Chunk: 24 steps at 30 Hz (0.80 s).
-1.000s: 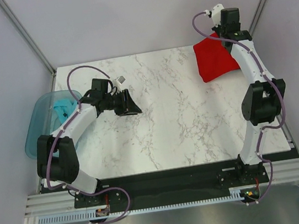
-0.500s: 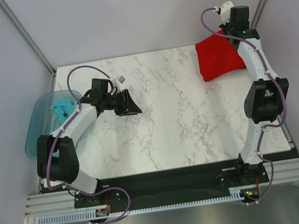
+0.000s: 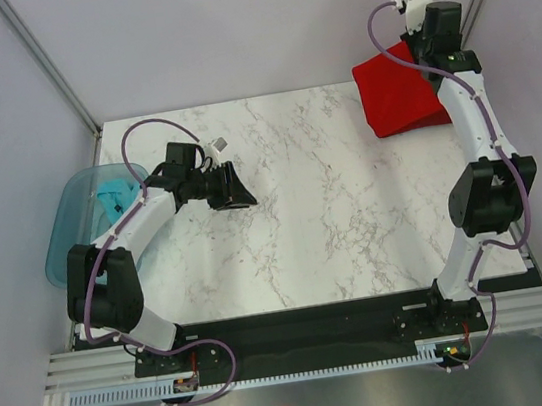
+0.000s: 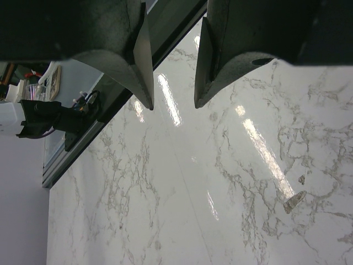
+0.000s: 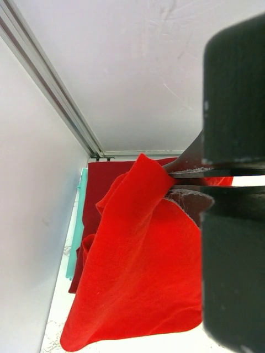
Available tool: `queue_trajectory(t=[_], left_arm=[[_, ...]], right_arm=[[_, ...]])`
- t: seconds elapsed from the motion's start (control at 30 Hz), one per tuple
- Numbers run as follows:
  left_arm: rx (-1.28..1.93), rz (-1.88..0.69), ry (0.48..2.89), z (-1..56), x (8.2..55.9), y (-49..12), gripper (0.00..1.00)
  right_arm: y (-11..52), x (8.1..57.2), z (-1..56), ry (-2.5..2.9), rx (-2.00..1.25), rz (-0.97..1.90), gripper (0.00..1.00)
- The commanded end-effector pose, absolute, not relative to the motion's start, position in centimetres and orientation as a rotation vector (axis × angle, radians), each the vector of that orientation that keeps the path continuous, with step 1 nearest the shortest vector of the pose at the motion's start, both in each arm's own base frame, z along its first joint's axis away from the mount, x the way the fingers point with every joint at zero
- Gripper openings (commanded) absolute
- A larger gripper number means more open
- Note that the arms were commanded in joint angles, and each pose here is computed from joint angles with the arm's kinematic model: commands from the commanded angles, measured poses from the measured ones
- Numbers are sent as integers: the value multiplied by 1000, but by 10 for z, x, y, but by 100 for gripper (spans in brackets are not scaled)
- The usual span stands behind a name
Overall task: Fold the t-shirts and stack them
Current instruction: Neatly place the folded tshirt to the corner
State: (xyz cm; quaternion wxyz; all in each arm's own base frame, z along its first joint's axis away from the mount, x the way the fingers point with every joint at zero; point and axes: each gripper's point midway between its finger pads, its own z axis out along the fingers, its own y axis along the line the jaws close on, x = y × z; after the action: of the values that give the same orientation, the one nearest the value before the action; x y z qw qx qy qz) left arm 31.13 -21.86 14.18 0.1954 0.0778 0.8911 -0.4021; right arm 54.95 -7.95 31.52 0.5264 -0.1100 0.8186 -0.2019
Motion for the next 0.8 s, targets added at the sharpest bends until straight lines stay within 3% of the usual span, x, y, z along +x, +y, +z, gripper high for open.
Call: queue_trajectory(t=[0.0,0.77], left_arm=[[300,-1154,2443,153,309,-223,43],[308,-1155,2472,141,309,-224,43]], right_arm=[[-82,553,345,1868,-222,-490,0],[-159,642,273,1909,-101,-542,0]])
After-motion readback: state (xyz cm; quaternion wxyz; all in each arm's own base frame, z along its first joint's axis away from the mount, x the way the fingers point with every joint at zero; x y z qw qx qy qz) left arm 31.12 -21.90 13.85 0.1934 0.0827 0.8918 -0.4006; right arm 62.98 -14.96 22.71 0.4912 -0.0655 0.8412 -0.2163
